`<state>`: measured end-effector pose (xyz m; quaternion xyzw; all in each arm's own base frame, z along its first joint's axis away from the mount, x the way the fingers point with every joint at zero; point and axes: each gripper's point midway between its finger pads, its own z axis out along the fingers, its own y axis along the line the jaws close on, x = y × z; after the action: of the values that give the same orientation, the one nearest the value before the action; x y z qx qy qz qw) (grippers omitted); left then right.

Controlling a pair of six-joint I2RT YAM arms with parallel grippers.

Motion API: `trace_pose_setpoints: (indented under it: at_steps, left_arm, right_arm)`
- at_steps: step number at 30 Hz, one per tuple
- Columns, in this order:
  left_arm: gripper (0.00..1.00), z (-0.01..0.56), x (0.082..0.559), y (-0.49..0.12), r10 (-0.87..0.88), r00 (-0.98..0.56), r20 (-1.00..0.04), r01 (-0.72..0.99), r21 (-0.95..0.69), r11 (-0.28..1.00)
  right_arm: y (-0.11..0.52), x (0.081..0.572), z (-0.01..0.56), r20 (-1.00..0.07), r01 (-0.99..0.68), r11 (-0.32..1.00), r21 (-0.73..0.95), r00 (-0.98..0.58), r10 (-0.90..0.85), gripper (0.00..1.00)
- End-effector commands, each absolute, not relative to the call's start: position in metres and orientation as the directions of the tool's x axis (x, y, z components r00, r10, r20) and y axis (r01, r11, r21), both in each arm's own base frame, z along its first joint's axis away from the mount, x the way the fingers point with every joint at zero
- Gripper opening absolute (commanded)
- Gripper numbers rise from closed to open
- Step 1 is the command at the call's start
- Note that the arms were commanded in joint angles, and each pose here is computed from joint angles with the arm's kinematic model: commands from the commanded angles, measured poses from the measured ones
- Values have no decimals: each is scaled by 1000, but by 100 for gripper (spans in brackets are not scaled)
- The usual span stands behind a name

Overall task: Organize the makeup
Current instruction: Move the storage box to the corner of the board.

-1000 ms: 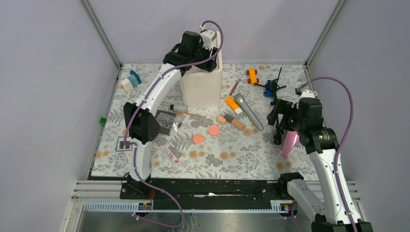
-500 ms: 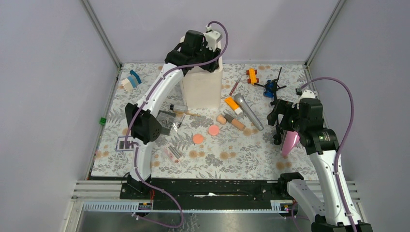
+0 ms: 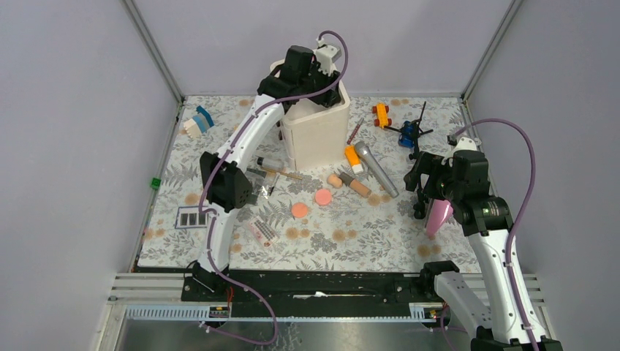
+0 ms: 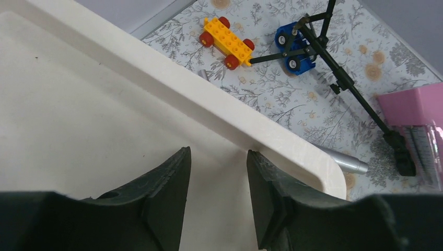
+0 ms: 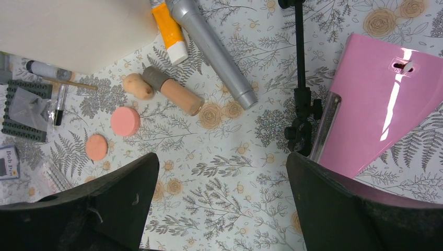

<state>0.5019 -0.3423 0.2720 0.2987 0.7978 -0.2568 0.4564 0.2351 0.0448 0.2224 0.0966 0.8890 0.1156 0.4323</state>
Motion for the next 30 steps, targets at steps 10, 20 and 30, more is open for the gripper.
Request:
trace_pose_setpoints:
  at_steps: [10, 20, 30]
  left_arm:
    - [63, 387, 486, -304, 28, -277, -960, 677, -175, 715]
    - [80, 442, 431, -208, -111, -231, -966, 378, -195, 905]
    - [92, 338, 332, -146, -141, -416, -899, 212, -246, 946]
  right_arm:
    - [39, 238, 231, -778, 79, 958, 275, -568, 270, 99]
    - [60, 250, 241, -720, 65, 921, 385, -603, 344, 99]
    - [112, 268, 262, -647, -89, 767, 636, -603, 467, 99]
